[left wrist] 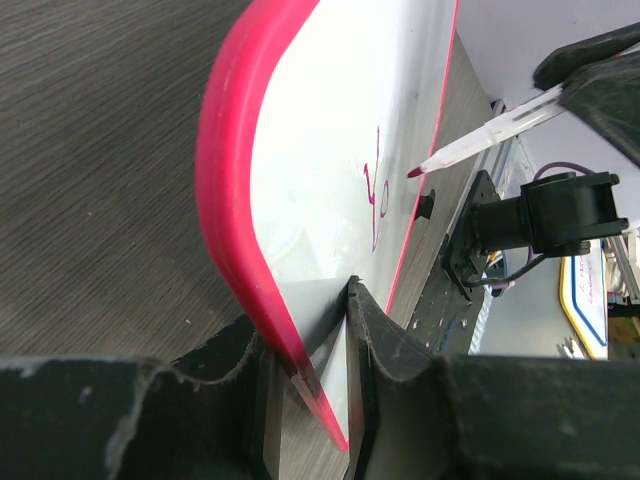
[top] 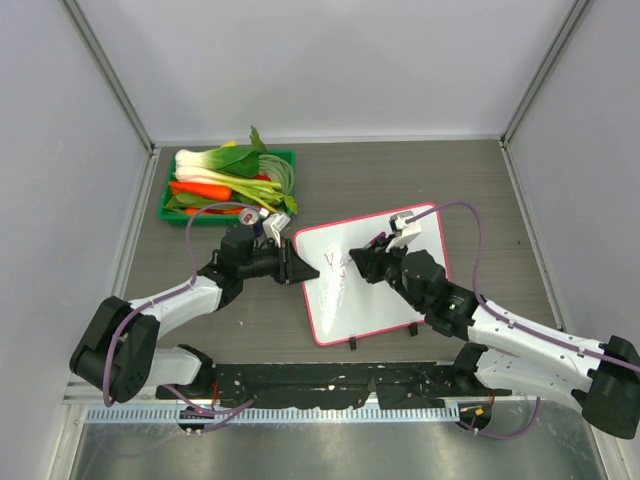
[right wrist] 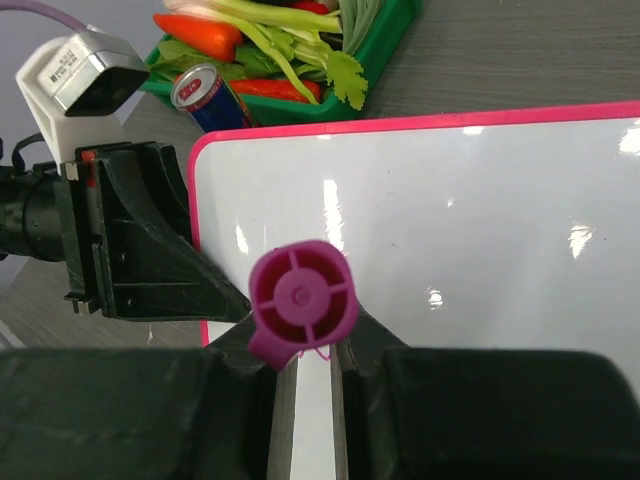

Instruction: Write a sentence on the whiteboard

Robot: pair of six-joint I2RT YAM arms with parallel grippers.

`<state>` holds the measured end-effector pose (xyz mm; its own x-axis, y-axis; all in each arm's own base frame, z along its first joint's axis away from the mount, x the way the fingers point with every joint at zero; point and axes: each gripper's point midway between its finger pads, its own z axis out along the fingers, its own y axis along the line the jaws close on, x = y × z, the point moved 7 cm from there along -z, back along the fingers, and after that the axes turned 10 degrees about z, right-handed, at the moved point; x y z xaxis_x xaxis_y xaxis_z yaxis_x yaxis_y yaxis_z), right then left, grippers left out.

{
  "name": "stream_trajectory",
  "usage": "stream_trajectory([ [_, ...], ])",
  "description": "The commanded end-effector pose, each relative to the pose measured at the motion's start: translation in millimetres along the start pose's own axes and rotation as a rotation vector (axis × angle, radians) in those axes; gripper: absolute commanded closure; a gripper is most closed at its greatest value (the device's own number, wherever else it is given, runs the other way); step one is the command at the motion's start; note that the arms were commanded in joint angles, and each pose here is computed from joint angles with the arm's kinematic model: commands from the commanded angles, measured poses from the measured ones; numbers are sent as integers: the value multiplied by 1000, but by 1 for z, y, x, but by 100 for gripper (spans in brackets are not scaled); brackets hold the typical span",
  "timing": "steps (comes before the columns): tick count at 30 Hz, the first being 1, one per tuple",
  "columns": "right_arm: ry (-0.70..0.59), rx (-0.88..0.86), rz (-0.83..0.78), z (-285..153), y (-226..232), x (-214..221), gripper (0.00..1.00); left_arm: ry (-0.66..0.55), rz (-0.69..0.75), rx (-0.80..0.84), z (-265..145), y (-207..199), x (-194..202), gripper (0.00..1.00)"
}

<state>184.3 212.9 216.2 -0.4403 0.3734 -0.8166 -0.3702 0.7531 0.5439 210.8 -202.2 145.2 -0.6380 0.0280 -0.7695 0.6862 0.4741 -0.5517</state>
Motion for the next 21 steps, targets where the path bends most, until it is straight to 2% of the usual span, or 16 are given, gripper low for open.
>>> stream_trajectory([
  [1, -109, -57, 31, -8, 10, -22, 99, 82, 99, -223, -3, 38, 24, 100],
  [21, -72, 47, -4, 0, -11, -2, 99, 83, 98, -223, -3, 39, 24, 100],
])
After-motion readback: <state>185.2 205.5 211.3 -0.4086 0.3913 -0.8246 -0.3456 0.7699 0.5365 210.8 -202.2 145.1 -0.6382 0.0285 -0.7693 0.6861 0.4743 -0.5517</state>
